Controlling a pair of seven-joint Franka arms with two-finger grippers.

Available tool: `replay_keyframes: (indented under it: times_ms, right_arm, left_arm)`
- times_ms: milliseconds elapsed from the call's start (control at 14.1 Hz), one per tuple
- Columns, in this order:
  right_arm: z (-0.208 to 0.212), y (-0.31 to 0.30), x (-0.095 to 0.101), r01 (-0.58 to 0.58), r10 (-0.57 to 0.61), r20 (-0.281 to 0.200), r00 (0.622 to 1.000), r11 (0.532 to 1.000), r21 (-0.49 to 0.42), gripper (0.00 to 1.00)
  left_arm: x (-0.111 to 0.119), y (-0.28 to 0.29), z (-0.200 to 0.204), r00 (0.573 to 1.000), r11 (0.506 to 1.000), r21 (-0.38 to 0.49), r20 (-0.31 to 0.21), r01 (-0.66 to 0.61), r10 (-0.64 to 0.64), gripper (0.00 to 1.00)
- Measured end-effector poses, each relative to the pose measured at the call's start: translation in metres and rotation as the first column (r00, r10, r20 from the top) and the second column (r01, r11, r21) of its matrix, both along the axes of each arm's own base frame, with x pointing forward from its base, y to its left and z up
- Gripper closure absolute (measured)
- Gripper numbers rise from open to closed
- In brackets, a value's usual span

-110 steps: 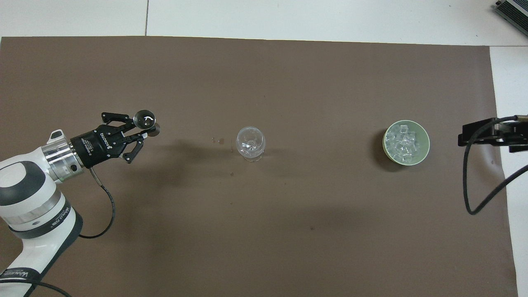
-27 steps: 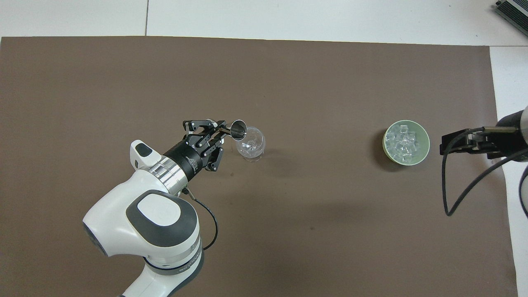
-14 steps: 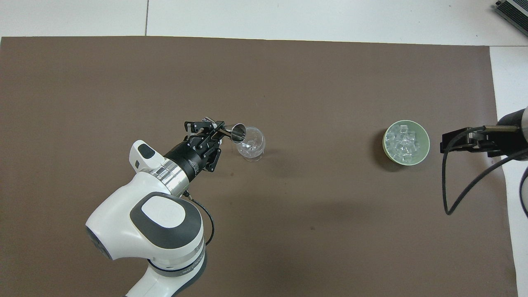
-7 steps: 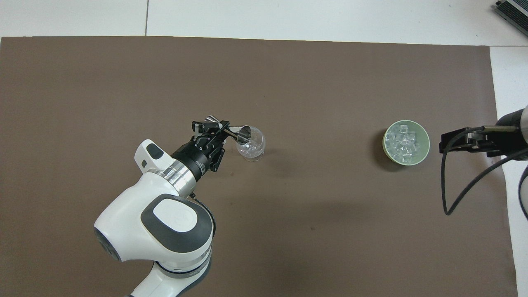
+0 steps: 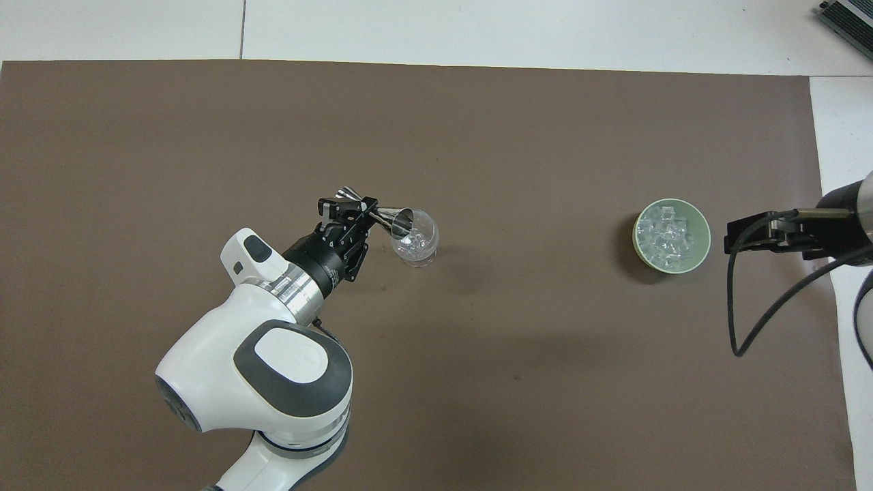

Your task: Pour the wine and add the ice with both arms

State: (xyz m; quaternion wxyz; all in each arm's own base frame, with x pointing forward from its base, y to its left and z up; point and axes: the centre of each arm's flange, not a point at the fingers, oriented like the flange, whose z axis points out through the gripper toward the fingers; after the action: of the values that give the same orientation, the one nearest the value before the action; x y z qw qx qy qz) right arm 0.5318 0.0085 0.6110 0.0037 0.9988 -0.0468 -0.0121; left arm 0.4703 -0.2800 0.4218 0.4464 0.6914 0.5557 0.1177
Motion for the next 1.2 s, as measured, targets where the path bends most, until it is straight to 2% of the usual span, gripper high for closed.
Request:
replay_keyframes:
  times_ms: [1205]
  right_arm:
    - [0.001, 0.002, 0.001, -0.003, 0.003, 0.009, 1.0, 1.0, 0.0, 0.0]
  left_arm:
    - [0.006, 0.0, 0.011, 0.989, 0.987, 0.137, 0.105, 0.088, -0.102, 0.78]
